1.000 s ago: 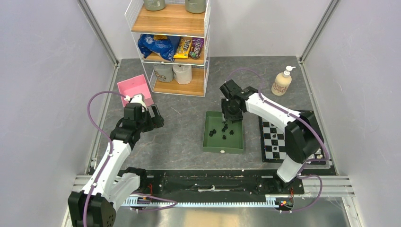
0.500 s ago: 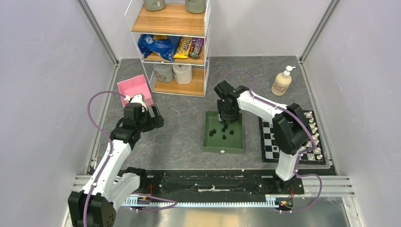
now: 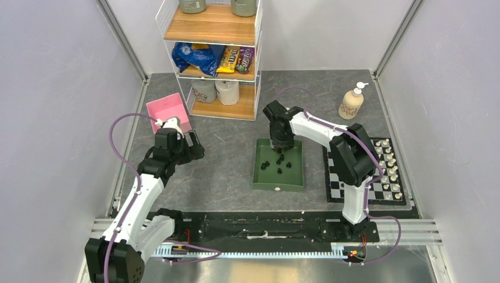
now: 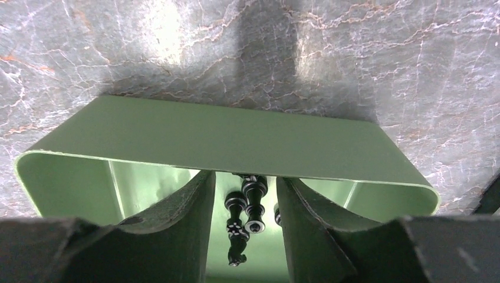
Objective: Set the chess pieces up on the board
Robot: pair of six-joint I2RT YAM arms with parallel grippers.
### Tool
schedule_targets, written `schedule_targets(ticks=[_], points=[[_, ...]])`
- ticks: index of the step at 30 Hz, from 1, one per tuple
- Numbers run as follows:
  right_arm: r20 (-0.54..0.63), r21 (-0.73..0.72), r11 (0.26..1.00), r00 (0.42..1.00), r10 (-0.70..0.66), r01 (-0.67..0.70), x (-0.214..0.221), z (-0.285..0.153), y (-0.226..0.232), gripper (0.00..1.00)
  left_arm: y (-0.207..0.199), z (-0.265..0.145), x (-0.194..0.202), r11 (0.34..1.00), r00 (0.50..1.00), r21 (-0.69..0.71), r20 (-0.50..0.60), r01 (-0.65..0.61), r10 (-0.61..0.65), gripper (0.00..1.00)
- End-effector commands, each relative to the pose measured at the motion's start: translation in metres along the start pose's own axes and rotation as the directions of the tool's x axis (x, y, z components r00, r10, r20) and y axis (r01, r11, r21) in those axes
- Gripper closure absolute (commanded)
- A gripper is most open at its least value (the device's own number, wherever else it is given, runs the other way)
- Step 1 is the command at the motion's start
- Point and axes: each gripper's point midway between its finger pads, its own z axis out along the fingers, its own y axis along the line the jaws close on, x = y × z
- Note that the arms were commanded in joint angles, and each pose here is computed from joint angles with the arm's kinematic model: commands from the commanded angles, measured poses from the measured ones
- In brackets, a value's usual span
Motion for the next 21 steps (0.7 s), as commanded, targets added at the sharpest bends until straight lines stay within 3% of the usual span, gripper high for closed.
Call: schedule_targets(ticks=[1,8,17,21], points=[[0.087,-0.005,1.0,0.996,0.025,-0.025,-0.0207,0.0003,0.0061,0.51,-0.0134,-0.005,-0.0236,0.999,0.998,0.042,0.061,0.026,-0.028,0.03],[0.088,0.004,1.0,0.996,0.027,-0.028,-0.0201,0.008,0.0058,0.58,-0.0132,-0.0047,-0.0231,0.999,0.998,0.041,0.059,0.025,-0.028,0.04],[0.079,0.015,1.0,0.997,0.017,-0.018,-0.0162,0.0076,0.002,0.55,-0.0133,-0.0054,-0.0236,0.999,0.998,0.043,0.063,0.024,-0.027,0.03],[0.08,0.016,1.0,0.997,0.014,-0.015,-0.0166,0.0079,0.0018,0.62,-0.0134,-0.0052,-0.0236,0.999,0.998,0.043,0.063,0.026,-0.029,0.03]])
